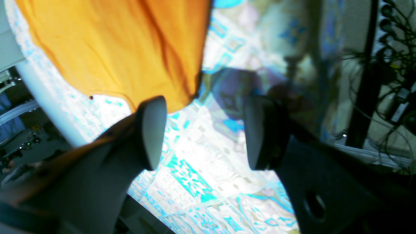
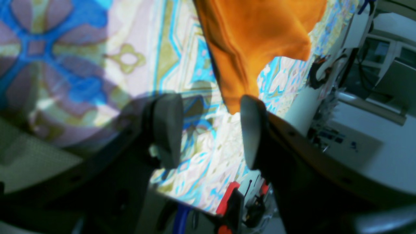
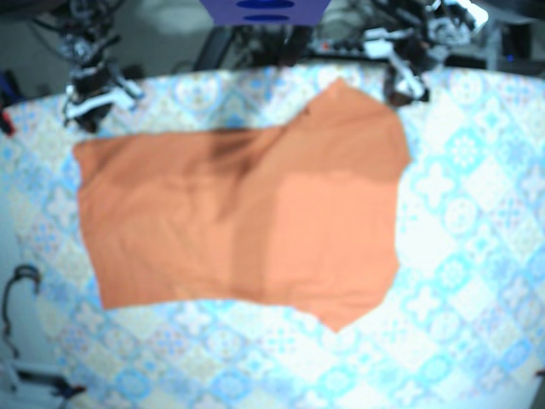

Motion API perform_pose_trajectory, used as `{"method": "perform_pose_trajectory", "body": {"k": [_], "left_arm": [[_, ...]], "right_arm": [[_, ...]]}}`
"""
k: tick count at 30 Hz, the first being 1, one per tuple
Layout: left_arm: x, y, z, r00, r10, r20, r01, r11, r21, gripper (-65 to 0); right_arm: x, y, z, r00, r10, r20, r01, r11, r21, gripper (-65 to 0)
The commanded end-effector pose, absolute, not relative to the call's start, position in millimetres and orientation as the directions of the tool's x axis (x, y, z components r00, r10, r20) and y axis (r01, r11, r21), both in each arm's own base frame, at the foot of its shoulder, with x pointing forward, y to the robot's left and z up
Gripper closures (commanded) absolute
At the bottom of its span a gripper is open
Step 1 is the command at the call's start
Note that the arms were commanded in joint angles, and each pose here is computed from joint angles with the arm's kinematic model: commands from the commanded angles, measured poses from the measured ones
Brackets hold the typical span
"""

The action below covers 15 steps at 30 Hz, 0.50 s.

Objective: Fold the T-shirt properly
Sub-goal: 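Lower both grippers toward the shirt's shoulder corners, then grasp the orange shirt's shoulder corners with both grippers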

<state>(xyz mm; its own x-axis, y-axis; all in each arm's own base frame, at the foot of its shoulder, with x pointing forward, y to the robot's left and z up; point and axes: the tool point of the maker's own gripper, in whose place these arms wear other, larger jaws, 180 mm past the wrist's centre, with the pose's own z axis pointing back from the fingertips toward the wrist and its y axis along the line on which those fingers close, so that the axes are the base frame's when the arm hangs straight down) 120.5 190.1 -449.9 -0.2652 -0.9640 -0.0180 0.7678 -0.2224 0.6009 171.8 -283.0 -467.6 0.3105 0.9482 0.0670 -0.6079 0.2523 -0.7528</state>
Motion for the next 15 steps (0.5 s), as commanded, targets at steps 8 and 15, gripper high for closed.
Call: {"method": "perform_pose_trajectory", "body": {"k": [8, 15], "left_arm": [[126, 192, -444, -0.27, -0.963, -0.027, 0.751, -0.228, 0.62, -37.5], [131, 200, -441, -0.253, -0.966, -0.043, 0.746, -0.223, 0.627, -37.5]], "right_arm": [[177, -279, -486, 0.272, 0.961, 0.05, -0.646, 0.22, -0.731, -29.3], [186, -280, -492, 0.268, 0.962, 0.043, -0.651, 0.214, -0.728, -29.3]]}}
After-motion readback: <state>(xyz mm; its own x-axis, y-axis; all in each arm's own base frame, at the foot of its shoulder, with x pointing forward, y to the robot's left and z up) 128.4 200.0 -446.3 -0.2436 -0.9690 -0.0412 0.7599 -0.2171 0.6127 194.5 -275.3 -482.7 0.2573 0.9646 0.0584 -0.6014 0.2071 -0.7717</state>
